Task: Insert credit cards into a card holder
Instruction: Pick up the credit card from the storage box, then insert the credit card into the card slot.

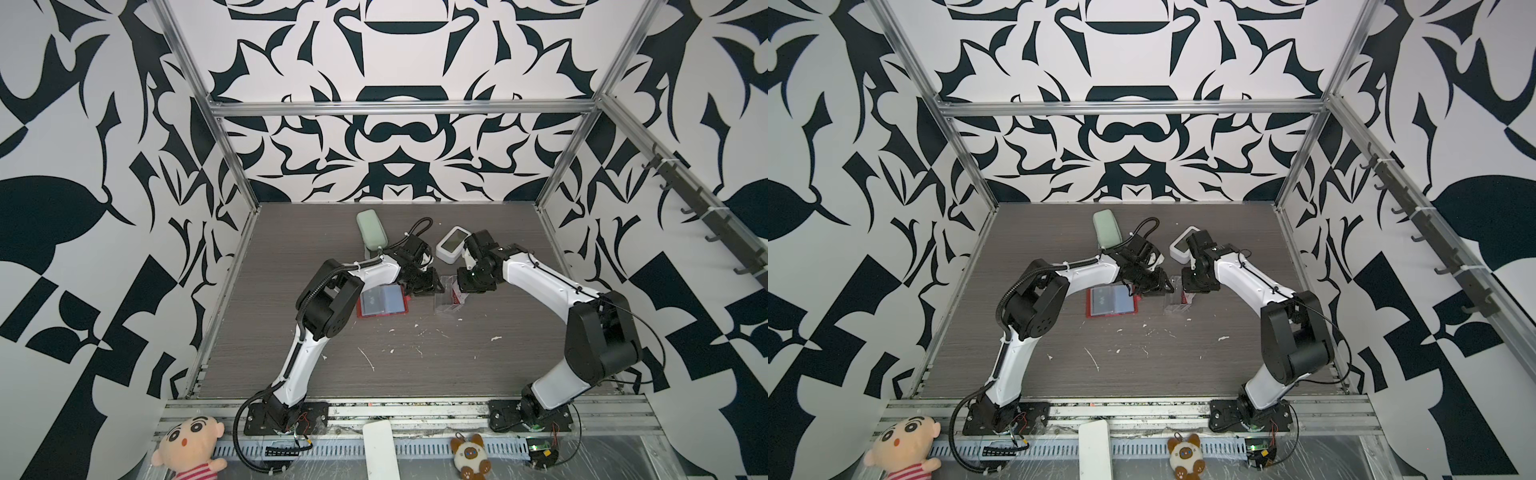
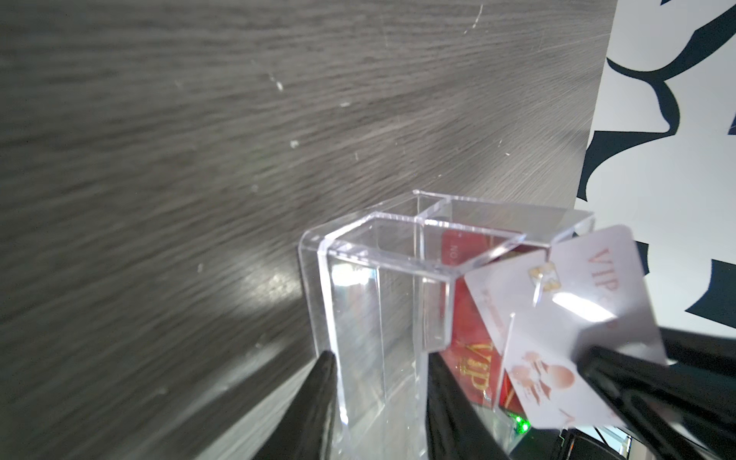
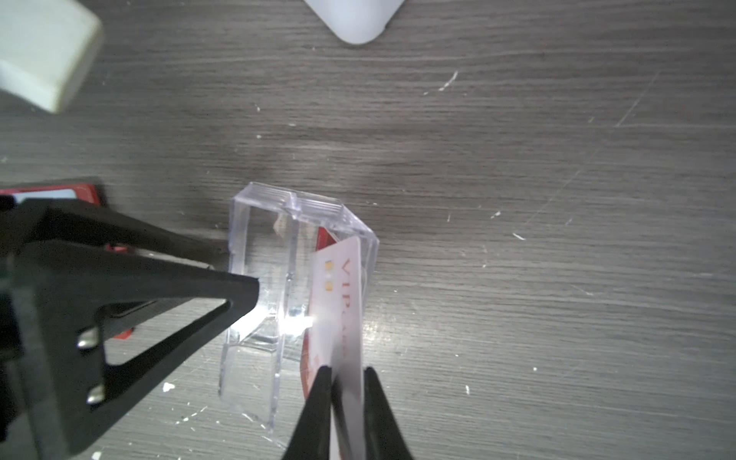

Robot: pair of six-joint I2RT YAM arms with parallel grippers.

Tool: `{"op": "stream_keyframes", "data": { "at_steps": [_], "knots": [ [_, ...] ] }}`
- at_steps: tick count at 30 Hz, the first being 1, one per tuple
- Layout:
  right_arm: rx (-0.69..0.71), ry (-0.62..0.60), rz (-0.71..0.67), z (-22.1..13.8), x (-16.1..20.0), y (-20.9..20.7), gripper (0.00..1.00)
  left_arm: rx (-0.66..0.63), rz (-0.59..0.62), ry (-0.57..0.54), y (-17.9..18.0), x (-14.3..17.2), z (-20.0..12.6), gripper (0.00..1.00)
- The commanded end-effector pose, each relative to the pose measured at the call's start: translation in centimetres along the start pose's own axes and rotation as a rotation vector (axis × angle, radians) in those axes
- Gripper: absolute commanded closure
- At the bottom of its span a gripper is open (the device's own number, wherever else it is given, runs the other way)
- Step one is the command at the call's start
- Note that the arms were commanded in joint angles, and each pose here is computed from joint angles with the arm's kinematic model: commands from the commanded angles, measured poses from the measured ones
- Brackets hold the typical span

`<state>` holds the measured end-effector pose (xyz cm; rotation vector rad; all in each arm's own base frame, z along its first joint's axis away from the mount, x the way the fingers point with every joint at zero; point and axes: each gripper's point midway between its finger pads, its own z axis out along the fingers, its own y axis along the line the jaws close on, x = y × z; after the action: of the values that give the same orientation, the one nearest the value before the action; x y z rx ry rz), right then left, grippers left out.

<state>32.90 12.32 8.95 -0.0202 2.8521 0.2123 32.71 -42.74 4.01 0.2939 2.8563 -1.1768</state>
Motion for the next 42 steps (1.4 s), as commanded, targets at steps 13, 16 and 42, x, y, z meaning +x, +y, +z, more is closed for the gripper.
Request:
{"op": "stream_keyframes", "data": {
  "at_steps": [13,16,42],
  "knots": [
    [-0.062,-0.106,-0.003,-3.9,-1.3,0.9,1.0,-0.075,-0.013,0.005,1.0,0.6,-0.8,0.57],
    [-0.109,-0.149,-0.001,-4.8,-1.7,1.7,1.0,-0.05,0.032,-0.014,-0.6,0.3,-2.2,0.5],
    [-0.557,-0.241,-0.106,-5.2,-2.1,13.3,1.0,-0.266,-0.036,-0.371,8.1,3.2,-18.8,0.39]
  ]
}}
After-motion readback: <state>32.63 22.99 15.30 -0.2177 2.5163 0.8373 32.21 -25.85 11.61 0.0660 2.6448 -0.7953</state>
